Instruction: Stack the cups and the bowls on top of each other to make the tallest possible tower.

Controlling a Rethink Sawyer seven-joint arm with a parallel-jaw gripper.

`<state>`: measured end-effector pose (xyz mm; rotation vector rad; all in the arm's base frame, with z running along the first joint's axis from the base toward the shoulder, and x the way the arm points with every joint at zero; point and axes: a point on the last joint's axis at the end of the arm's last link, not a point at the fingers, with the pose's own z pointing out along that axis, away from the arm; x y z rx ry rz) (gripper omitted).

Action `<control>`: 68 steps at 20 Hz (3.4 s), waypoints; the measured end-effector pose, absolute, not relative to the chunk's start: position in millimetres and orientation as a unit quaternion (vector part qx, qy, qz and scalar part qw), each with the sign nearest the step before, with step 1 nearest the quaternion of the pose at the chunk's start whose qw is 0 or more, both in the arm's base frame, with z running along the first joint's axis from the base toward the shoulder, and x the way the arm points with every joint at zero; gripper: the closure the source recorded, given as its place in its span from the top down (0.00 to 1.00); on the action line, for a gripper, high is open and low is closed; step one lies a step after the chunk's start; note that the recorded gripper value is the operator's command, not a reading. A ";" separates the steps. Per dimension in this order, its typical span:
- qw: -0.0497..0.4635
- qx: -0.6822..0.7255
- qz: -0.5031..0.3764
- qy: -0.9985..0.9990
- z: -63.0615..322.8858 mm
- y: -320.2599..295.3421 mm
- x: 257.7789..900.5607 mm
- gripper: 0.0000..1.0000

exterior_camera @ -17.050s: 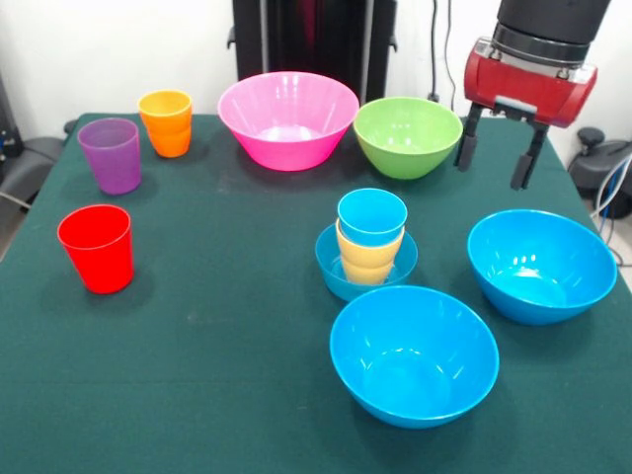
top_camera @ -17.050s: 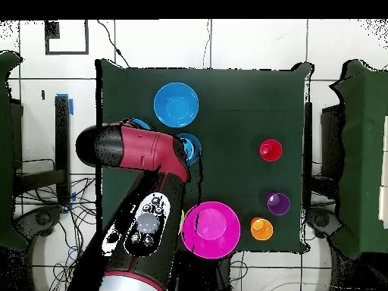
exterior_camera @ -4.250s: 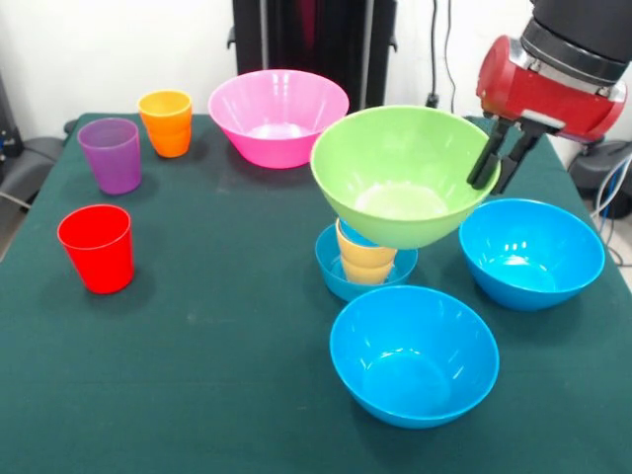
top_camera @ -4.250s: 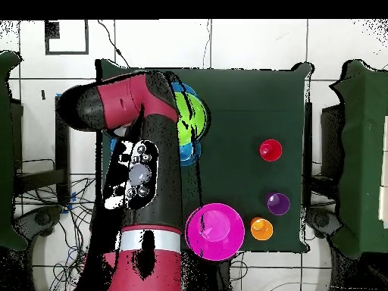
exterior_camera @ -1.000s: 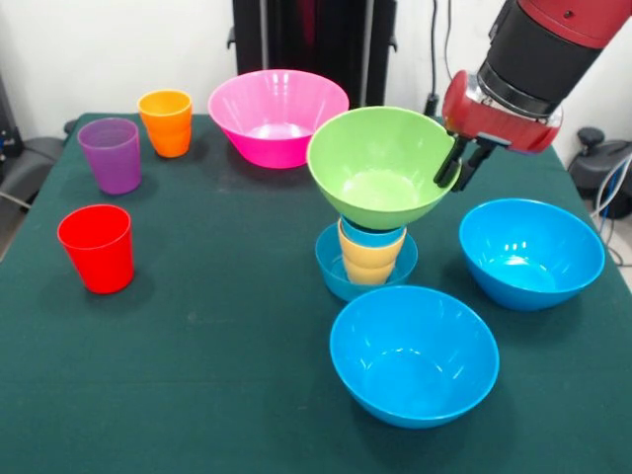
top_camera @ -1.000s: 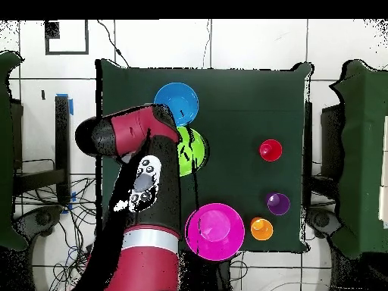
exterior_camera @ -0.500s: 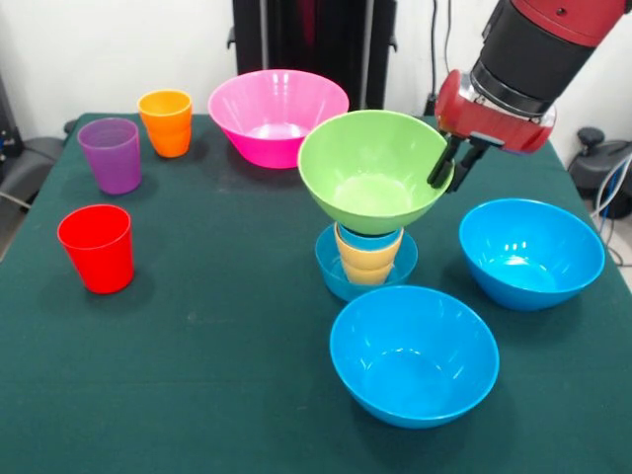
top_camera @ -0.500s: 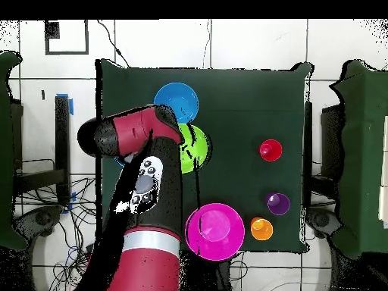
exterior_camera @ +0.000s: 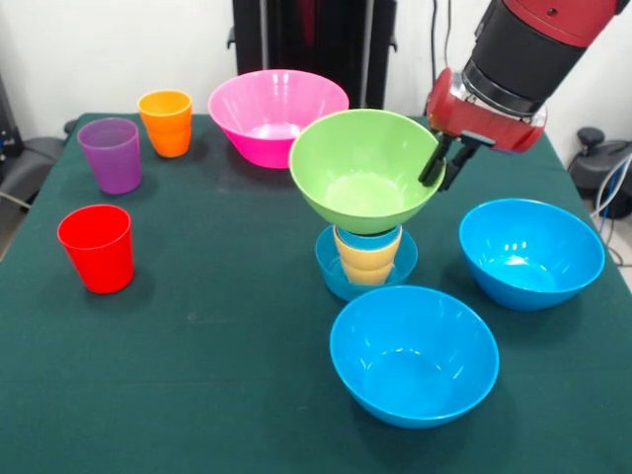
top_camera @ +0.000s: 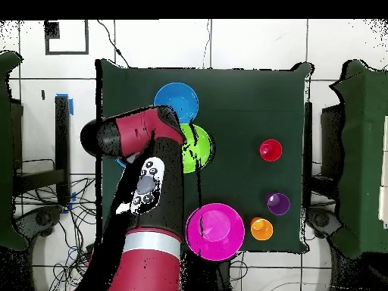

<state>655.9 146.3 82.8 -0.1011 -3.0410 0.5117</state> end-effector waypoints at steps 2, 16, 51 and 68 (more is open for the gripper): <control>0.028 -0.034 0.168 -0.985 83.3 143.7 655.8 0.00; 0.031 -0.037 0.170 -0.984 83.1 141.0 653.5 1.00; 0.031 -0.039 0.172 -0.984 83.7 139.8 652.4 0.00; 0.031 -0.056 0.154 -0.986 89.7 147.1 657.1 0.00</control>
